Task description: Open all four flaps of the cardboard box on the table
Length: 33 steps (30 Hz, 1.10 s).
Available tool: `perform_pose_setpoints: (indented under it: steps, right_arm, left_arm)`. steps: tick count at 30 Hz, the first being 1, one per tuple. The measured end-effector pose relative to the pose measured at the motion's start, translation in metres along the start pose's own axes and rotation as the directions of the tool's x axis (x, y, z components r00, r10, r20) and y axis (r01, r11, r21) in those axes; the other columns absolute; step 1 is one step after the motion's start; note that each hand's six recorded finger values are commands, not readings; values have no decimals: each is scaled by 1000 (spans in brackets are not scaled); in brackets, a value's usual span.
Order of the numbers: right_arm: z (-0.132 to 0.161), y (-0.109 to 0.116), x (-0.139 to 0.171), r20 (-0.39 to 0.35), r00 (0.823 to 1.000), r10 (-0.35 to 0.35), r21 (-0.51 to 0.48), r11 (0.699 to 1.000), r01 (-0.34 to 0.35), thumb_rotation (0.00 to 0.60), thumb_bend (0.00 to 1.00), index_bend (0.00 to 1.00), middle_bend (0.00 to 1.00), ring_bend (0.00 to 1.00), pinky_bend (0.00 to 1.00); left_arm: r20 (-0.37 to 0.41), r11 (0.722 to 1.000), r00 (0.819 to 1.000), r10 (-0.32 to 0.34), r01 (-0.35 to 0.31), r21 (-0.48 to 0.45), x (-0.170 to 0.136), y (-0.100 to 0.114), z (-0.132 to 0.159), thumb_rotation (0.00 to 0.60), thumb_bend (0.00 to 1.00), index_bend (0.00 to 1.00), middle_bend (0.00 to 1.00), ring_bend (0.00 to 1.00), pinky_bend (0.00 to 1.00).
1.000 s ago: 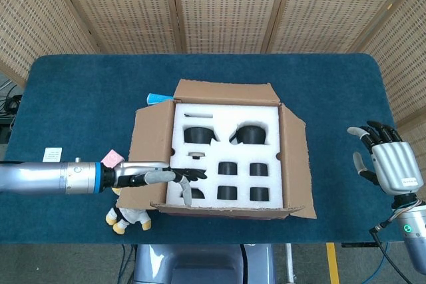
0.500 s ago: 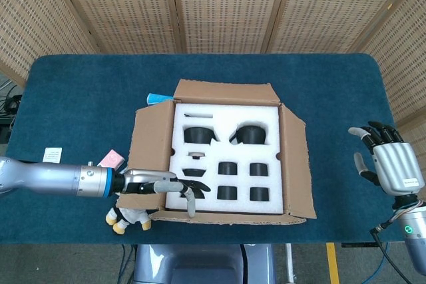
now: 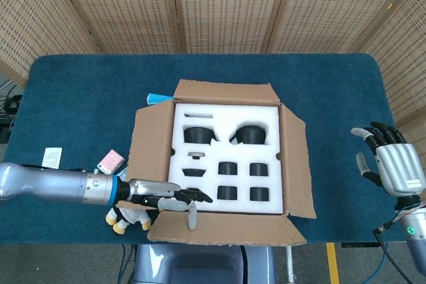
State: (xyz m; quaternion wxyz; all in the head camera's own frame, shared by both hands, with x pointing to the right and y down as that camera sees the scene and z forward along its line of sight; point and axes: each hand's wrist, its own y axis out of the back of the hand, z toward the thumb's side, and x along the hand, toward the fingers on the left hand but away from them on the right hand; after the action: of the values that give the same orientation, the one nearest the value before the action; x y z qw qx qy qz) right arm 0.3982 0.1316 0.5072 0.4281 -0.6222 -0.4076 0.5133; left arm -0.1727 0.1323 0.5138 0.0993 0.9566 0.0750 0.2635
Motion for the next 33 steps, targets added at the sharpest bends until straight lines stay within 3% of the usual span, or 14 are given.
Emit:
perform_pose_setpoints:
  steps: [11,16,25,33]
  right_arm:
    - [0,0,0,0,1000,-2,-1,1000,2,600,542,249,313,175,192]
    - [1,-1,-1,-3,1000,2,-1,1000,-2,600,543,249,313,175,192]
    - [1,-2,-1,-2,1000,3,-1,1000,-3,600,541,249,313,174,192]
    - [2,-3,-2,-3,1000,6,1,1000,-6,600,543,249,313,174,192]
  left_arm:
    - [3,989,998,58,-58,139,-9,-15,4,1,154,396,0,0,0]
    - [-5,964,991,134,-129,233,-12,-14,1,2,154,395,0,0,0]
    - [-33,863,947,318,-275,424,-17,0,-9,1,153,395,0,0,0]
    - [-45,718,879,475,-357,598,-20,17,-19,1,154,396,0,0,0]
